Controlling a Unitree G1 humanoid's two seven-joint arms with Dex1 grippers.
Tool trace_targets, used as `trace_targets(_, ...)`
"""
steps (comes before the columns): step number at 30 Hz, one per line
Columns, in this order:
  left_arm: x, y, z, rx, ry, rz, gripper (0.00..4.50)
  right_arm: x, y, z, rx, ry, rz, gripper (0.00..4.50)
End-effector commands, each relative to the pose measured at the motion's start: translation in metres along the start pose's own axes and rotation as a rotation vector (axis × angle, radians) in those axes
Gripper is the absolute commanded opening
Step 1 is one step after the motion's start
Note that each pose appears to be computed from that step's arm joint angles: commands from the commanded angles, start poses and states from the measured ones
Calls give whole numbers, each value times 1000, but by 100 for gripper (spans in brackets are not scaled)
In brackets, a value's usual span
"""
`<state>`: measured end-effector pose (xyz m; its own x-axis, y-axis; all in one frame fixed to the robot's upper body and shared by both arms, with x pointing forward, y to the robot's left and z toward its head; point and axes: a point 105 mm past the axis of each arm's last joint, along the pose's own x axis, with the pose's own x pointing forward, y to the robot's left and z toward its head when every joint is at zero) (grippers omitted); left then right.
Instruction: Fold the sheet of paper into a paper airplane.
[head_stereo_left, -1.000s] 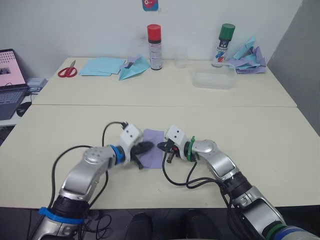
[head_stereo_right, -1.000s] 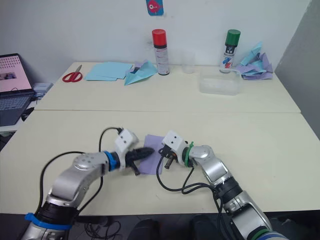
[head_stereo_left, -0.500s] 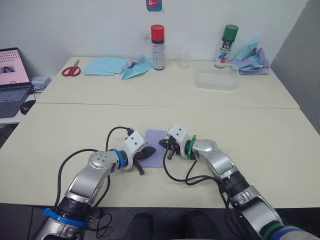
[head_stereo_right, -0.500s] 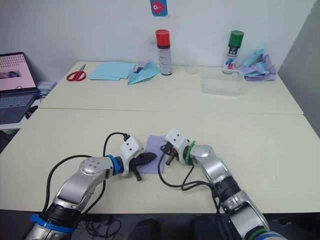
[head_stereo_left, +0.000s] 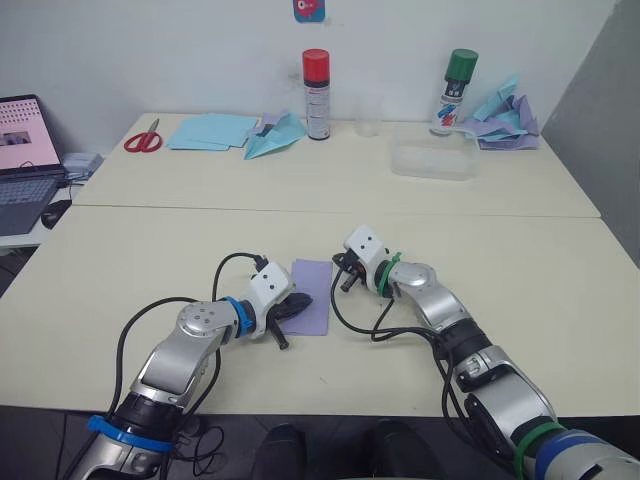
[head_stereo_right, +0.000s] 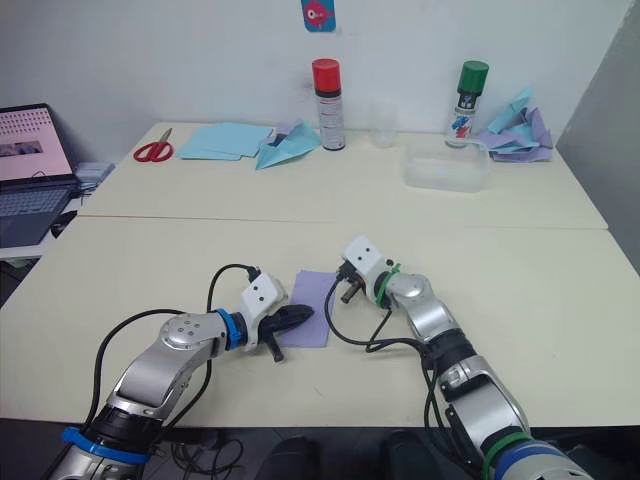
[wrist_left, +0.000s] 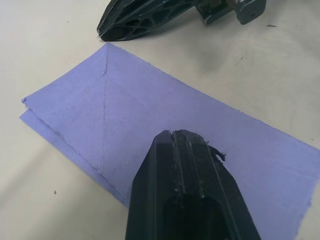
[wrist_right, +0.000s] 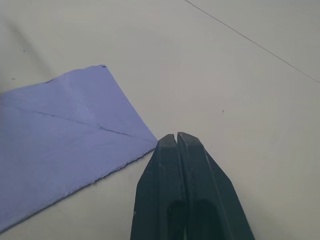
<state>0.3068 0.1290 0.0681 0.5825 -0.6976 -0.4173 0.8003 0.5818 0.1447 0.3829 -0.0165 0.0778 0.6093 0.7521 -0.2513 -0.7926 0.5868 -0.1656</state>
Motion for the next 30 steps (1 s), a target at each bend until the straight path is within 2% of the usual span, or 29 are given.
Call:
trace_targets(1,0,4,-17,-61,59,25,0,-10,9,37,-20,-161,92,4)
trace_targets(4,-1,6,-19,-48,73,26,0,-16,15,38,-27,-154,128,4)
trace_targets(9,-1,9,-17,-49,72,28,0,-16,33,5,-67,6,200,4)
trace_targets(15,0,13,-18,-82,74,50,0,-22,51,-18,-102,108,292,4)
trace_targets(20,-2,14,-21,-86,86,53,0,-33,77,-28,-76,163,446,4)
trace_targets(30,0,11,-21,-101,86,36,0,-55,108,-35,-49,251,670,4)
